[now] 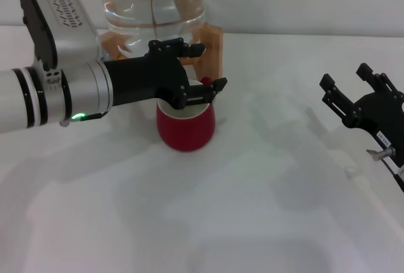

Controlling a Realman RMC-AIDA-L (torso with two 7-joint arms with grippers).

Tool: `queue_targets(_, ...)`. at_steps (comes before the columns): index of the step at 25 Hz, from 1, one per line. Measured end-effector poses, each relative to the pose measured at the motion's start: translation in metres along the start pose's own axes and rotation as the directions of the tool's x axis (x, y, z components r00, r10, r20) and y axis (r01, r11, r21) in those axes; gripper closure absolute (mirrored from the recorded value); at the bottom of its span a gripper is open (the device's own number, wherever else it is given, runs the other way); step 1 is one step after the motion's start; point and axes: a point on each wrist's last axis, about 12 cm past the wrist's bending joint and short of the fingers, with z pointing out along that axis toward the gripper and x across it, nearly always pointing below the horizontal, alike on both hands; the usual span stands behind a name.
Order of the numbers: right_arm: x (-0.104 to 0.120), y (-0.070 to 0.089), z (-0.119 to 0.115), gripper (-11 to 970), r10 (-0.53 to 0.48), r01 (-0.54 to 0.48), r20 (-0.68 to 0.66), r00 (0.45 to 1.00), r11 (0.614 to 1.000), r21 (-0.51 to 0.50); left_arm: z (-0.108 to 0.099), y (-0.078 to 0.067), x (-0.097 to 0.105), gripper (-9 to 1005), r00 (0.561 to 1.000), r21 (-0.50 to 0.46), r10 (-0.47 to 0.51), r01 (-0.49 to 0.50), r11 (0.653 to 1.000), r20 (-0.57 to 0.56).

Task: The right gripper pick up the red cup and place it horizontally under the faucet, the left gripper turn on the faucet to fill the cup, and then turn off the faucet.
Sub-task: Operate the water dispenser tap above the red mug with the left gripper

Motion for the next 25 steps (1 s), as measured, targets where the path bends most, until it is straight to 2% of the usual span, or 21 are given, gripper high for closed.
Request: queue_targets(25,-0.0001,0.0000,-0.0003,151,-0.001,0.001,0.001,1.000,1.000,-0.002,-0.0016,0.0094,-0.0030,240,0.999,-0.026,0.028,-0.028,0.999,-0.017)
